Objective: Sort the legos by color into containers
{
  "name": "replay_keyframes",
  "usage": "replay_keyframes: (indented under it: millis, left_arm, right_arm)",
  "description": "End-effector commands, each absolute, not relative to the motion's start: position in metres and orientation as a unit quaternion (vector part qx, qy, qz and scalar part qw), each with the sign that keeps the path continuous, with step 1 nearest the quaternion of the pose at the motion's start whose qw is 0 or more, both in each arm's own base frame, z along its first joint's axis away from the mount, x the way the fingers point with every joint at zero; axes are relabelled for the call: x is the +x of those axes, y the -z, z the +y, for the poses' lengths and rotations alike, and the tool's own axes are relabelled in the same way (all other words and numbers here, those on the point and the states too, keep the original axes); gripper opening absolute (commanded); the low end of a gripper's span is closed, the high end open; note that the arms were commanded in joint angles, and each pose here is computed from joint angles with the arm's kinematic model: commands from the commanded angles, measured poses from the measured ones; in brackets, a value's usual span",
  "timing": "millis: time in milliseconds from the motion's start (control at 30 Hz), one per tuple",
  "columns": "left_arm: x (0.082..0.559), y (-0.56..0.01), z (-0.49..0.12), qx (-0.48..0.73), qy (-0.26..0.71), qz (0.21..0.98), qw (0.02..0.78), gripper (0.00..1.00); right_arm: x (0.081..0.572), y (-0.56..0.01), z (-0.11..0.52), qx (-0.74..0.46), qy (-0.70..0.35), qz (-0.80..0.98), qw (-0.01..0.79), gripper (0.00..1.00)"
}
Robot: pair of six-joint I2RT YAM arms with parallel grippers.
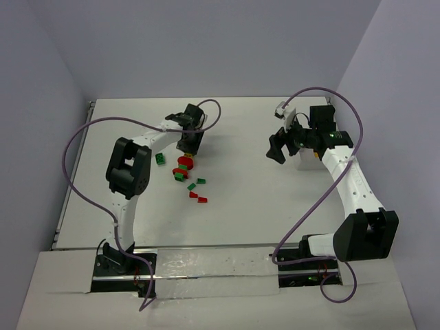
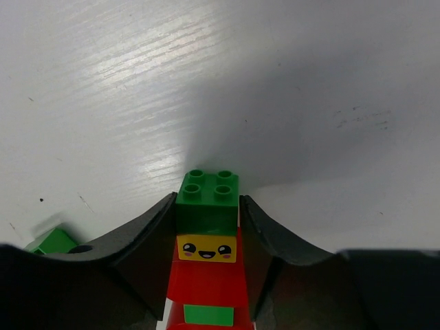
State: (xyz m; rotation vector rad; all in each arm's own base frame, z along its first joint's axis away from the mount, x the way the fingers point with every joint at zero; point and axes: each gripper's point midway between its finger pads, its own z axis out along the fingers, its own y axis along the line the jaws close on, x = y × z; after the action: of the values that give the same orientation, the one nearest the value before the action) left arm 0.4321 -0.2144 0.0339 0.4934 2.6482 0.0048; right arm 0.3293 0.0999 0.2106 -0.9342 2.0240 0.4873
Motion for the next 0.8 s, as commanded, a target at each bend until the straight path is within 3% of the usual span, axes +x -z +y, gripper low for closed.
replay_keyframes:
  millis: [0,133,333,467,767]
  left_arm:
    - [0.438,-0.044,-0.221,0.179,0.002,0.957,0.23,0.4]
    - [0.44,-0.055,-0.228,0.178,0.019,0.955,0.238,0.28]
    - [0.439,-0.113,-0.248,0.175,0.086,0.94,0.279,0.0]
    - [0.424,-0.171,-0.265,0.187,0.167,0.913,0.323,0.0]
    - [0.396,-0.243,-0.272,0.162,0.266,0.868,0.385,0.0]
  right_arm:
    - [0.333,-0.217,0.106,-0.375,-0.203,0.794,0.434,1.0]
    - [0.332,-0.218,0.11,-0.372,-0.214,0.791,0.436,1.0]
    - [0.335,-0.234,0.127,-0.344,-0.272,0.777,0.452,1.0]
    - [0.336,-0.248,0.144,-0.32,-0.33,0.759,0.462,1.0]
    - [0.355,-0.276,0.19,-0.249,-0.426,0.742,0.455,1.0]
